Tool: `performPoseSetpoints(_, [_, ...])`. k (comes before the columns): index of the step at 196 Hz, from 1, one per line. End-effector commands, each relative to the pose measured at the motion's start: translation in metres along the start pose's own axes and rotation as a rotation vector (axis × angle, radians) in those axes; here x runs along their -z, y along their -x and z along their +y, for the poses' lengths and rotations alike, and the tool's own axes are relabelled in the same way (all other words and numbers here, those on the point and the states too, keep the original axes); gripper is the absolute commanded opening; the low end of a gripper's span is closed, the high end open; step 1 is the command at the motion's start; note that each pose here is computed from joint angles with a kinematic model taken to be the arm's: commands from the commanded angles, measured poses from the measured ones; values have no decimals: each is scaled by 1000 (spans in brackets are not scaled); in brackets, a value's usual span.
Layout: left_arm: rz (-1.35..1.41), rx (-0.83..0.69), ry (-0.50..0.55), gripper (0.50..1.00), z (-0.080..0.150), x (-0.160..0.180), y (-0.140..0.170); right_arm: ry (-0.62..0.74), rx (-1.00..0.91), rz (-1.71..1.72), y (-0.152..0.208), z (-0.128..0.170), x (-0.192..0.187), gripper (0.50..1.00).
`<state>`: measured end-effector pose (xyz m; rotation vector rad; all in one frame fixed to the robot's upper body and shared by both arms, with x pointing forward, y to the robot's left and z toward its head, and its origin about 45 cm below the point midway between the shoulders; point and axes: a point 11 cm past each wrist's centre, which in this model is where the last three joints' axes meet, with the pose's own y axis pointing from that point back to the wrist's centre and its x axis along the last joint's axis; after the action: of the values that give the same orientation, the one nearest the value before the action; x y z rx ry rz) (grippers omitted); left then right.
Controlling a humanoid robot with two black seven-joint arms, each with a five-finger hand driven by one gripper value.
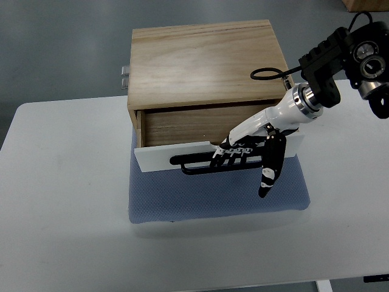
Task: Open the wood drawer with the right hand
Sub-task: 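Pull the handle with the right hand toward the robot, sliding the drawer out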
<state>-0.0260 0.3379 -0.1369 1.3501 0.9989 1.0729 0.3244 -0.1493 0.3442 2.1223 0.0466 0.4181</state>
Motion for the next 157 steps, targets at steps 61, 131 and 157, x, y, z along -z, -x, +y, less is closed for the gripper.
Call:
performPoseSetpoints(61, [0,0,0,1000,0,0,0,-14,0,5,5,7,3,944])
performPoseSetpoints(131, [0,0,0,1000,0,0,0,-24,-13,13,3,10,6,944])
performPoseSetpoints(157, [0,0,0,1000,0,0,0,-31,-18,13,2,12,7,944])
